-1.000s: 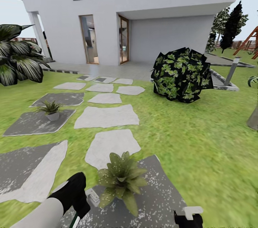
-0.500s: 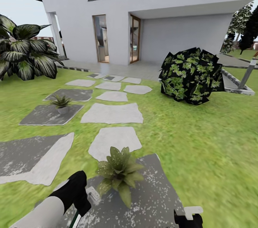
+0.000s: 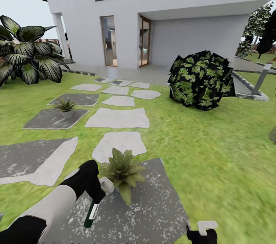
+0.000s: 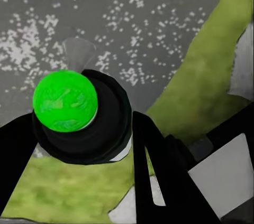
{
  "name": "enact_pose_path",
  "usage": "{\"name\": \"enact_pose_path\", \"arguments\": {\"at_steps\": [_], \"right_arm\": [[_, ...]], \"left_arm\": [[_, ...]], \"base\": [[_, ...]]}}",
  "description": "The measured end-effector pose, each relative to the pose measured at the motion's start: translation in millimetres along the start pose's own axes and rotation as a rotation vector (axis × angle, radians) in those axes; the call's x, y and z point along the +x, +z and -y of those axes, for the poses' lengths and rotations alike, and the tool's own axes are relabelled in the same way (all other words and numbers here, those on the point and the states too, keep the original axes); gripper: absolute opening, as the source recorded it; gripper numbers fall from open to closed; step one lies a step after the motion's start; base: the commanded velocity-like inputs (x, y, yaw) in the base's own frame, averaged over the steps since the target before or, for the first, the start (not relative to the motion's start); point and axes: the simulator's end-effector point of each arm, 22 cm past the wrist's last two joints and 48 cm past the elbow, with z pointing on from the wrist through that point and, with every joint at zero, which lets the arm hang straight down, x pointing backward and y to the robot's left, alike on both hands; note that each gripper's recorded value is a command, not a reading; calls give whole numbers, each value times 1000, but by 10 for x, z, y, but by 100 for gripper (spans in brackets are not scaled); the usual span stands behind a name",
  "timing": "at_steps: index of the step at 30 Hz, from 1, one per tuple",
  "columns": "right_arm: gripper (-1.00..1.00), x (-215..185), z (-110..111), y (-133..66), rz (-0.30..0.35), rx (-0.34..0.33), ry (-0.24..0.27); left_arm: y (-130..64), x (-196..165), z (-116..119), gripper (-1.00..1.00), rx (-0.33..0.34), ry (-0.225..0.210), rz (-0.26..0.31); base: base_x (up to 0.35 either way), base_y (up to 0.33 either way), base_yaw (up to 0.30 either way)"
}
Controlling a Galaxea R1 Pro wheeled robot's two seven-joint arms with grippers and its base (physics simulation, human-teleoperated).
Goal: Pick up the pesticide atomizer in the garden and spray insectifuge to fully cover both potted plants in the garden.
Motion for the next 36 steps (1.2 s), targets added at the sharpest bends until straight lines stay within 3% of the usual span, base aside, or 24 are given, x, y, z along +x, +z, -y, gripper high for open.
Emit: {"name": "enact_pose_path", "arguments": {"at_steps": [7, 24, 29, 33, 36], "right_arm": [[100, 0, -27, -3, 0, -2, 2], [100, 1, -30, -5, -1, -2, 2], [100, 3, -28, -3, -1, -2, 2], [100, 3, -29, -3, -1, -2, 2], [100, 3, -29, -3, -1, -2, 2]], "left_arm": [[-7, 0, 10, -100, 5, 1, -3], [-4, -32, 93, -100, 24, 12, -3], [96, 102, 108, -100, -9, 63, -65], [71, 131, 298, -100, 73, 86, -83], [27, 153, 255, -100, 57, 99, -104]], "base": [[20, -8, 122], [312, 0, 96], [30, 0, 162], [1, 0, 7], [0, -93, 1]]}}
